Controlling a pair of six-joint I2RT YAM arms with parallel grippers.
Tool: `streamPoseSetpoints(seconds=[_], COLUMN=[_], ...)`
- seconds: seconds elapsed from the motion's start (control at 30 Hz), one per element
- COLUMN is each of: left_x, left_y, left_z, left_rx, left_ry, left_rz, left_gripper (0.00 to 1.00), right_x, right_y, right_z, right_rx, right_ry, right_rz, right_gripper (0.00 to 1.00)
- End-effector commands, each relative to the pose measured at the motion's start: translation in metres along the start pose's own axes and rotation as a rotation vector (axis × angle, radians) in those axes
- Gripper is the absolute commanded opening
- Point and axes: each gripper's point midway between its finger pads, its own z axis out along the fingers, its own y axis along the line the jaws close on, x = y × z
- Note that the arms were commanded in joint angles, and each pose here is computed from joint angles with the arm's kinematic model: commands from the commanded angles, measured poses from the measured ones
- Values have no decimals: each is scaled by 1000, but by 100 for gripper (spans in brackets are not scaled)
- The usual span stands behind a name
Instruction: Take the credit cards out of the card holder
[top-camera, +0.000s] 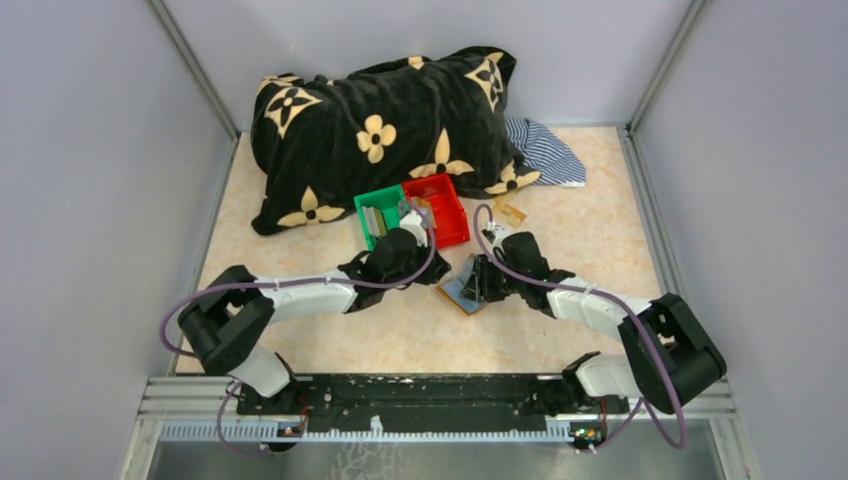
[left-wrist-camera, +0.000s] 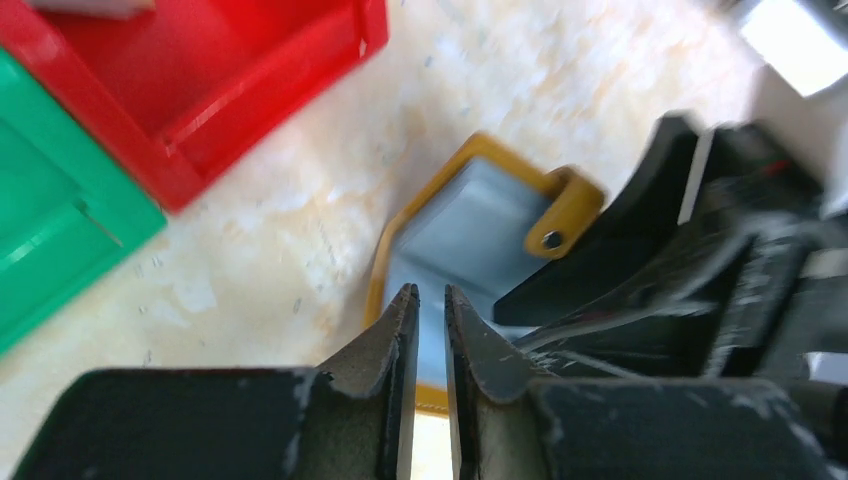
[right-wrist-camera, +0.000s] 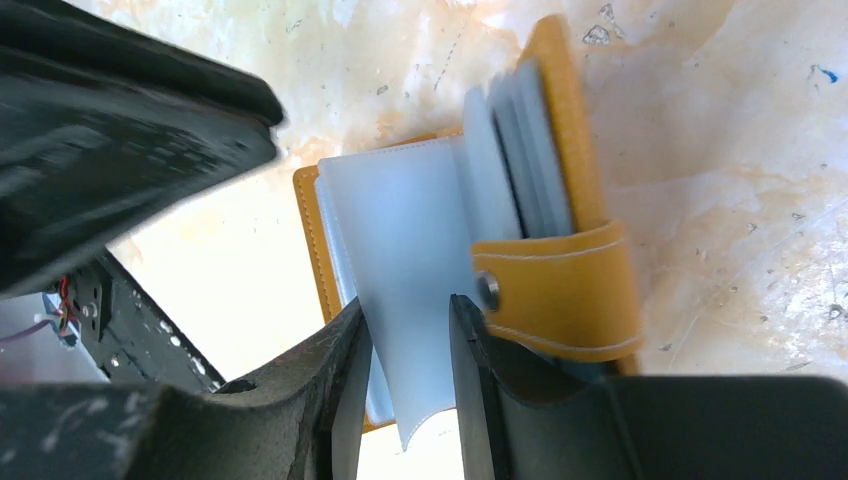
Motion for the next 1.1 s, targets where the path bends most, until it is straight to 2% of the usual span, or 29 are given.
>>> streamPoseSetpoints(seconds=[0.0, 0.17, 0.37, 0.63, 0.83, 1.07], left_x=[-37, -29, -3, 38, 70, 82], left_y=[-14, -28, -33, -17, 2, 9], left_z=[-4, 23, 45, 43, 31, 30], left_rx=[14, 71, 115, 107, 78, 69], left_ry=[-97, -39, 62, 179, 241, 264], left_rz=[32, 20, -17, -32, -65, -78], left_gripper=[22, 22, 23, 23, 23, 23], right_x=[-9, -8, -3, 3, -17, -33], right_y=[8, 13, 9, 12, 20, 12], right_z=[2, 0, -3, -1, -16, -24], right_rx=[-49, -72, -63, -97, -81, -24], right_ry=[-35, -38, -34, -32, -86, -113], right_rz=[-14, -19, -27, -15, -58, -72], right_gripper=[34, 34, 35, 36, 36, 36])
